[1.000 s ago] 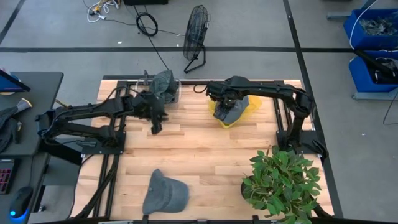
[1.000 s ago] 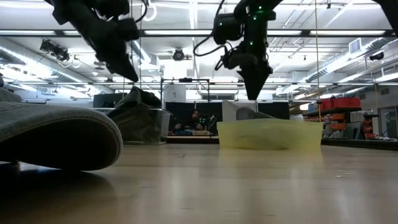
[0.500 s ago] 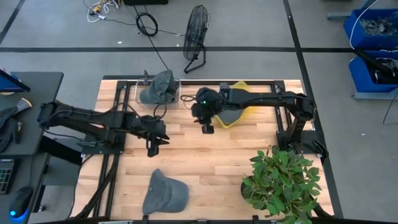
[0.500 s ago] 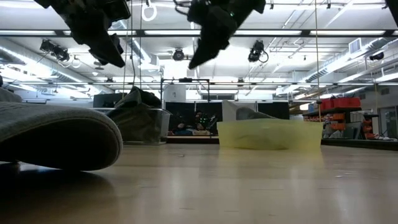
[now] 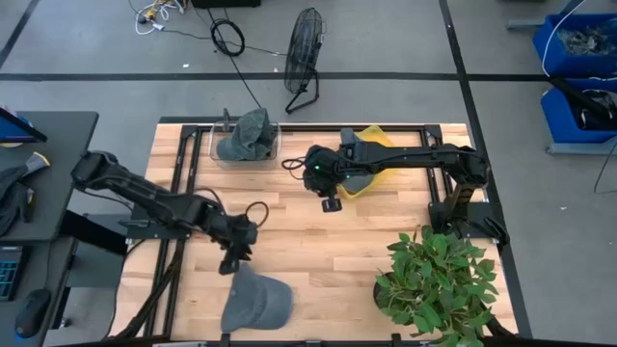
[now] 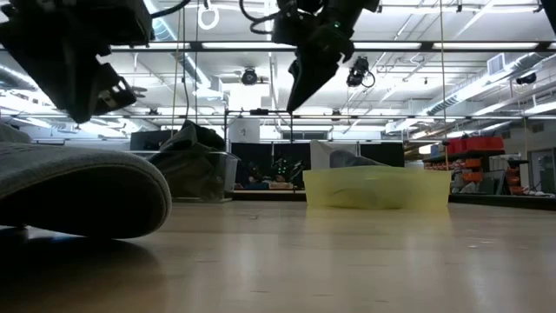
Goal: Pick & Place hat
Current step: Put the gray cap into the yellow bin
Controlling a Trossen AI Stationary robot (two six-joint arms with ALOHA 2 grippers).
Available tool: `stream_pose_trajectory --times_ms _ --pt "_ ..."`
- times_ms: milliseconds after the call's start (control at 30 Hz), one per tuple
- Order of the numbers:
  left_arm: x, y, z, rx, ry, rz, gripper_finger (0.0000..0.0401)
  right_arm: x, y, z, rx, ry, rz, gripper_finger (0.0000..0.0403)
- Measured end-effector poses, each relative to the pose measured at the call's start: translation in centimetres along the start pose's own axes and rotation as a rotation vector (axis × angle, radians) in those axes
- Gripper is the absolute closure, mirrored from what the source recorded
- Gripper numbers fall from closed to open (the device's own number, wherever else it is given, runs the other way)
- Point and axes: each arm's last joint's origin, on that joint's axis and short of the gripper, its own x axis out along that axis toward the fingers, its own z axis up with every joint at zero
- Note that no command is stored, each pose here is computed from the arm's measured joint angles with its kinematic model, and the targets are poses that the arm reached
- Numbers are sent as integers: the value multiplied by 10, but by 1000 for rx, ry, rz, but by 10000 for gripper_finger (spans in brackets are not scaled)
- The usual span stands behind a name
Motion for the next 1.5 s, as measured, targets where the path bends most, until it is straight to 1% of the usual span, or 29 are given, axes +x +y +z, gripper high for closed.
stream_pose_trajectory --times_ms 33,133,200,400,500,533,600,667,733,800,900,1133,1200,1267,1333,1400,1433,1500 --pt "5 -2 1 -1 -3 -7 305 0 1 -2 -4 14 18 300" --pt "15 -10 5 27 -38 -45 304 0 5 -5 -83 47 67 299" --pt "19 -15 7 42 -58 -70 299 0 6 -5 -113 48 76 298" --pt "26 -26 -2 -2 -8 -86 256 4 13 -3 -109 44 102 276" --pt "27 -37 -9 23 7 -105 234 13 19 -2 -102 59 138 257" --pt "27 -39 -11 39 4 -94 228 15 21 -2 -100 64 143 251" --pt "27 -42 -14 85 -19 -36 220 22 25 -1 -110 78 153 237" --pt "27 -43 -17 119 -41 33 216 27 30 -1 -156 93 159 225" --pt "28 -43 -19 128 -43 70 216 30 34 0 -214 97 151 214" --pt "32 -41 -20 128 -28 89 218 32 39 2 -246 94 151 207" --pt "40 -40 -21 128 -5 101 223 32 44 7 -263 59 138 202" --pt "66 -35 -30 140 114 125 226 32 57 16 -346 -5 134 208" --pt "69 -36 -30 162 118 117 236 32 62 17 -371 -15 137 211" --pt "70 -36 -29 189 107 107 262 32 66 19 -394 -27 139 214" --pt "70 -38 -27 227 84 90 304 31 70 21 -404 -40 139 216" --pt "70 -38 -25 268 69 83 358 31 74 24 -414 -63 136 218" --pt "70 -38 -23 283 62 83 379 31 77 25 -420 -73 136 219" --pt "68 -35 -20 279 38 99 386 30 82 28 -432 -97 134 222"
